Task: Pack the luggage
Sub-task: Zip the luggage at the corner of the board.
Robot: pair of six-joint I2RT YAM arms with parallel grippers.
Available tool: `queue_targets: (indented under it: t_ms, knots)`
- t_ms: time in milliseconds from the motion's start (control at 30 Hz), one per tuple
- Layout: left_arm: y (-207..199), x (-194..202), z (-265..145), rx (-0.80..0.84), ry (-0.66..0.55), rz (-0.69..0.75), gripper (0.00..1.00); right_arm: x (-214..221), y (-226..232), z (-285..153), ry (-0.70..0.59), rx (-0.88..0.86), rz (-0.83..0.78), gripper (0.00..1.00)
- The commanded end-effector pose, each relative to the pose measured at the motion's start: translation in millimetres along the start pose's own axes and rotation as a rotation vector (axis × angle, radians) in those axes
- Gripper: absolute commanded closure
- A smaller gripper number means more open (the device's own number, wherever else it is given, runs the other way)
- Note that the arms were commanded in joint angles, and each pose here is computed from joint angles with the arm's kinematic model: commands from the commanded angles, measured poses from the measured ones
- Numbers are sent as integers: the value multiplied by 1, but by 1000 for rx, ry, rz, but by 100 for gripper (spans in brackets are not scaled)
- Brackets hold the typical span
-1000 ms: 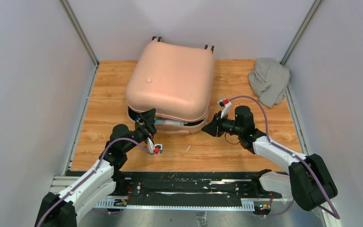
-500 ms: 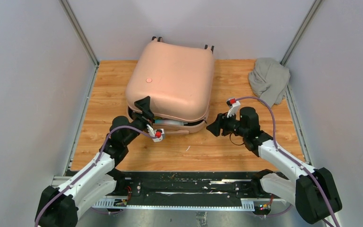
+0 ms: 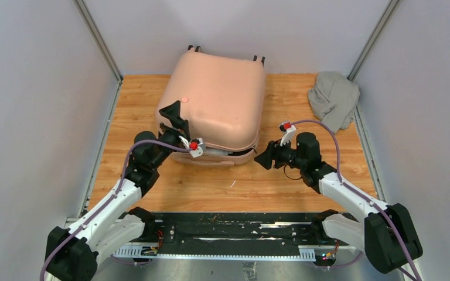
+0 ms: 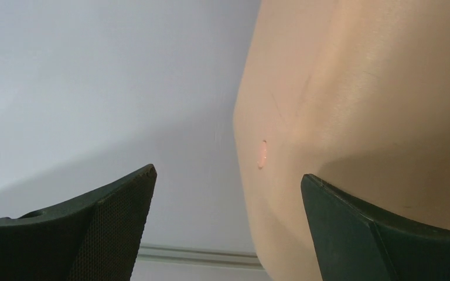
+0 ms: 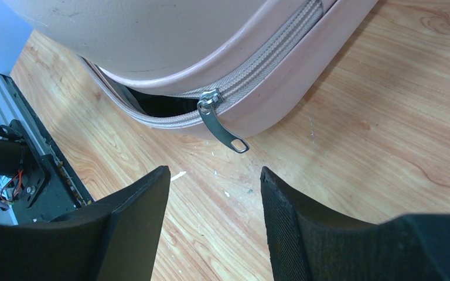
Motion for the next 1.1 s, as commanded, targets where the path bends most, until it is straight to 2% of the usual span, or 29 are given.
queue_targets:
  t_ms: [0, 67, 233, 533, 633, 733, 833, 1067]
  knots:
    - [19, 13, -2, 15, 98, -208, 0, -2, 0, -2, -6, -11, -19, 38]
    - [28, 23, -6, 111, 186, -398, 0, -2, 0, -3, -10, -5, -18, 38]
    - [13, 45, -28, 264, 353, -845, 0, -5, 1, -8, -22, 7, -26, 38]
    - [-32, 86, -67, 318, 582, -1533, 0, -4, 3, -12, -22, 6, -26, 37]
    - [-51, 95, -68, 325, 637, -1695, 0, -6, 4, -13, -26, 7, -27, 37]
    - [-66, 103, -63, 297, 632, -1844, 0, -6, 5, -15, -28, 7, -30, 37]
    - [-72, 105, -51, 251, 561, -2023, 0, -5, 5, -16, -28, 7, -33, 37]
    - [-103, 108, -27, 217, 464, -2220, 0, -2, 5, -17, -16, 1, -35, 36]
Point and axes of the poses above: each gripper's point midway between its finger pads, its own z axis out along the fingers, its own y axis along the line the jaws close on, x = y × z, the point moved 3 cm from there along -z, back along the fingers, and after that the axes turned 14 degrees about z, right-handed, at the moved point
